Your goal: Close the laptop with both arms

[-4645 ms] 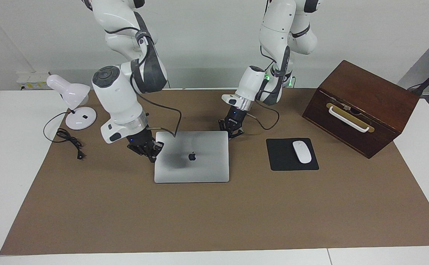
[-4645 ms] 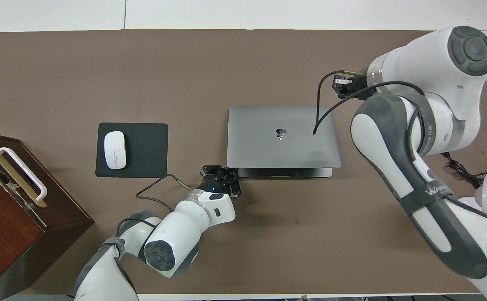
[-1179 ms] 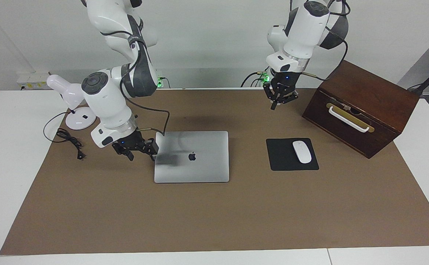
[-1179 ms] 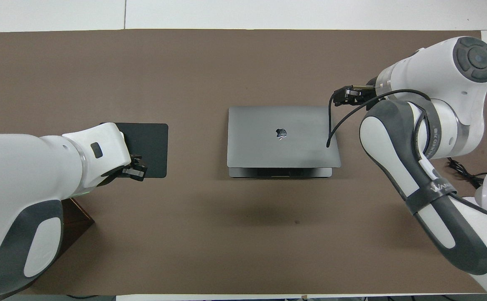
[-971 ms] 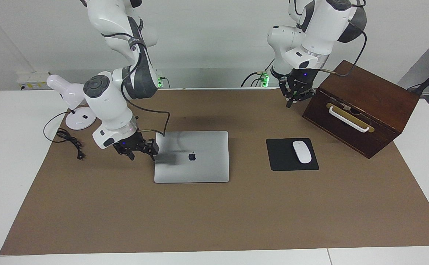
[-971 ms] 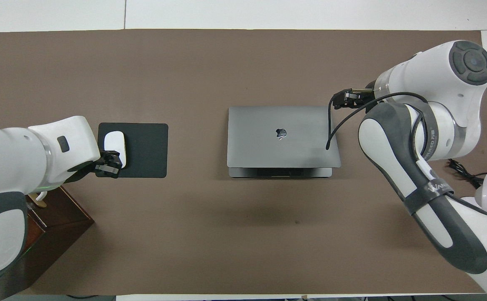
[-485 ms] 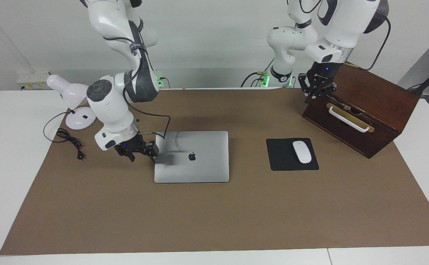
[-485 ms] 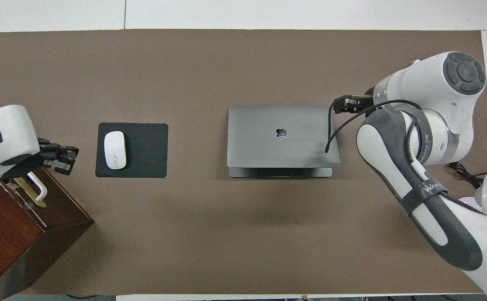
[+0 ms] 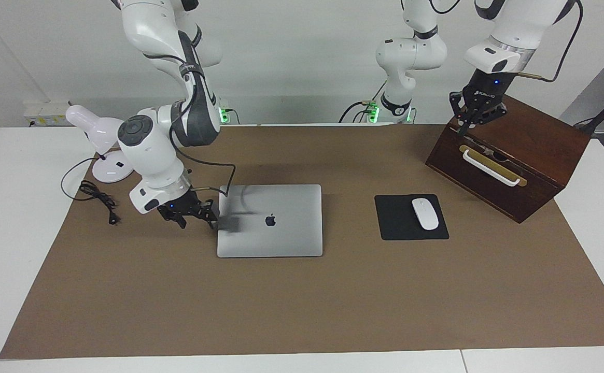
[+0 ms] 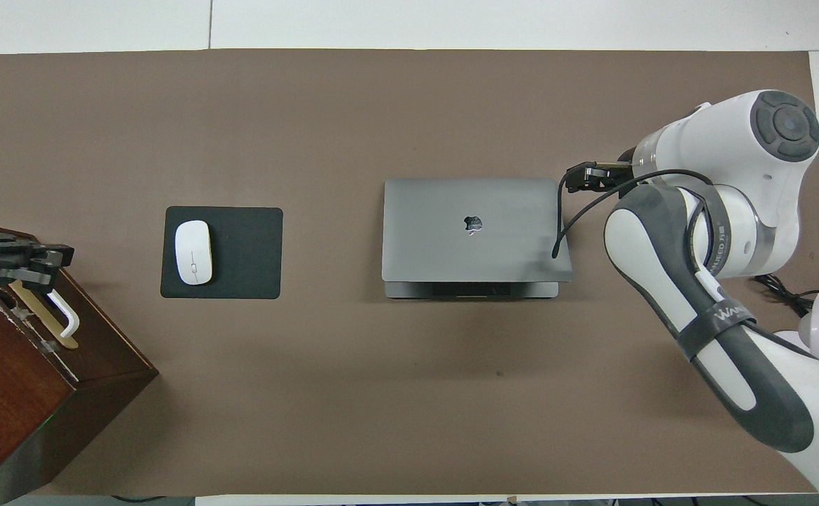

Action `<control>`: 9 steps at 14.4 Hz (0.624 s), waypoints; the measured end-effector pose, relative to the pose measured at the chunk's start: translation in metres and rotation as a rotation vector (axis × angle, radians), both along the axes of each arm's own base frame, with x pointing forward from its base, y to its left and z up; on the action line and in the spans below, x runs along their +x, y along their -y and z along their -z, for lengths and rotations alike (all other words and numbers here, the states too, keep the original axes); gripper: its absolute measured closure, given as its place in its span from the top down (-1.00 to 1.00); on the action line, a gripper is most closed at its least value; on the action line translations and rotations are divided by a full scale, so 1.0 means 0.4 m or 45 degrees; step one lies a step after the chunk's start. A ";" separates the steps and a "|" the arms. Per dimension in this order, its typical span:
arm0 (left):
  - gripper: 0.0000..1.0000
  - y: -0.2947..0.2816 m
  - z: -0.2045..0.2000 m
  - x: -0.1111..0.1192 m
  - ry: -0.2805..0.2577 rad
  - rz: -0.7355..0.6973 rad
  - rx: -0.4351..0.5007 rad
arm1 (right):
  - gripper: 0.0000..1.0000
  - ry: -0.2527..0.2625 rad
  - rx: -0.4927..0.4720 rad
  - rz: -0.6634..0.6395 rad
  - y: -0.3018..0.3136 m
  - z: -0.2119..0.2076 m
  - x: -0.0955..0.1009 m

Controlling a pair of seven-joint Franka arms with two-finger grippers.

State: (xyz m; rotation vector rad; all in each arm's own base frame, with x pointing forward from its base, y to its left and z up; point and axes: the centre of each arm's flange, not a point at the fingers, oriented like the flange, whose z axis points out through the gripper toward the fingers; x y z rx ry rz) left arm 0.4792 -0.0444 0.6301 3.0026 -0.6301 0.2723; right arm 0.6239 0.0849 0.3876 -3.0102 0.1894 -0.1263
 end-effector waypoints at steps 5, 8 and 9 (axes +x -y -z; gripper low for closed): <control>-0.98 -0.020 -0.017 -0.010 0.029 0.011 0.139 | 0.77 -0.001 -0.001 -0.003 0.000 0.003 -0.001; -0.98 -0.034 -0.017 -0.009 0.029 -0.001 0.144 | 0.81 -0.001 -0.001 -0.003 0.000 0.003 -0.001; -0.98 -0.036 -0.017 -0.009 0.029 -0.003 0.144 | 0.81 -0.001 -0.001 -0.003 0.000 0.003 -0.001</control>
